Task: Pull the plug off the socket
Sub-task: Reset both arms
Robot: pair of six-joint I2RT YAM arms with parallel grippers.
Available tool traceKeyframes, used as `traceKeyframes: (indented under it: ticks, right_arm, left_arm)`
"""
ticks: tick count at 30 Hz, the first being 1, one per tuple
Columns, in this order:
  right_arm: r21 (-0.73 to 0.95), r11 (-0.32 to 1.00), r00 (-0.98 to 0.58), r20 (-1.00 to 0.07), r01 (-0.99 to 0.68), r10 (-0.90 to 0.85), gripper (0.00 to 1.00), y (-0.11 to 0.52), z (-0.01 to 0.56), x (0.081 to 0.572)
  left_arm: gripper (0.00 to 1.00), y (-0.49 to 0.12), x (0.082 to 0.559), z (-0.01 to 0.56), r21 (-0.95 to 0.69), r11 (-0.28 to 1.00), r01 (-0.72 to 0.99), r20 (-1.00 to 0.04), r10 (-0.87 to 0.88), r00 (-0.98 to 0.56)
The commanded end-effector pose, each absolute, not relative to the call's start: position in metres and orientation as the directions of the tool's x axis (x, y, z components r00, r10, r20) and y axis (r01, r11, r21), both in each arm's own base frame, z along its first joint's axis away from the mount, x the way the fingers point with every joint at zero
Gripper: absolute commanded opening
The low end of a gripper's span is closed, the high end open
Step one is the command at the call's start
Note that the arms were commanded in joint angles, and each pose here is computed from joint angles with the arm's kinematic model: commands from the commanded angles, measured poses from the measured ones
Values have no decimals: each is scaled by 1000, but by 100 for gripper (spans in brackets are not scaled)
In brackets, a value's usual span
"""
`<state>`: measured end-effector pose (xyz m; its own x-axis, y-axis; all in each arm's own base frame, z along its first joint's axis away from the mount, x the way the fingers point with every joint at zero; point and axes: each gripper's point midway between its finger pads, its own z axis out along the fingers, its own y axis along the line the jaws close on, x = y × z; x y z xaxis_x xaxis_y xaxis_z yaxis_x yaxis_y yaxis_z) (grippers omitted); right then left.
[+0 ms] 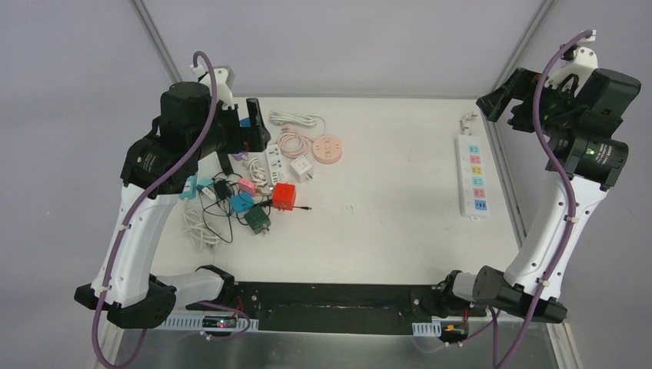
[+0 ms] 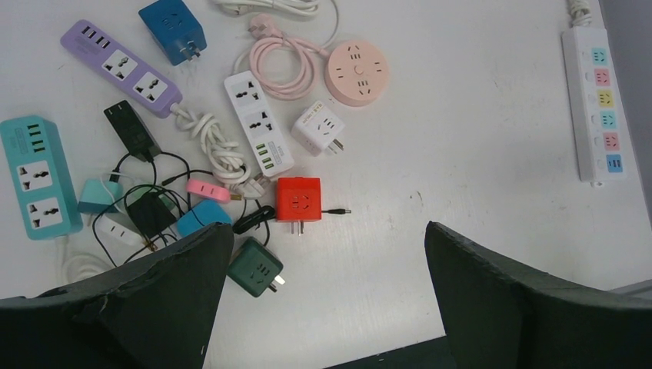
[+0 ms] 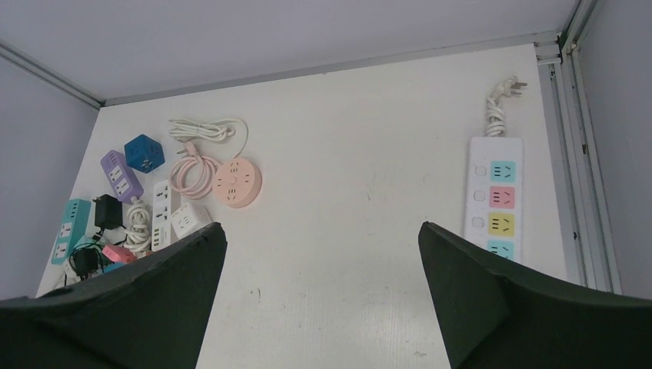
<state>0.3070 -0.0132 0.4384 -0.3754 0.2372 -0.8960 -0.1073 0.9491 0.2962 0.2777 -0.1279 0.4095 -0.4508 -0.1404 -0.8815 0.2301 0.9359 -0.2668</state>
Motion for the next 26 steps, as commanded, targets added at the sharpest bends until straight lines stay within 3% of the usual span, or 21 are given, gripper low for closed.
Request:
traceKeyframes:
  ticks: [1, 26]
  right_arm:
    - [300, 947, -330, -911, -116, 249, 100, -12, 452, 304]
    - [300, 946, -323, -913, -121, 248, 100, -13, 452, 303]
  left_arm:
    - [99, -124, 275, 424, -280, 930, 238, -901, -169, -401]
    - [99, -125, 272, 426, -283, 926, 250, -903, -169, -396]
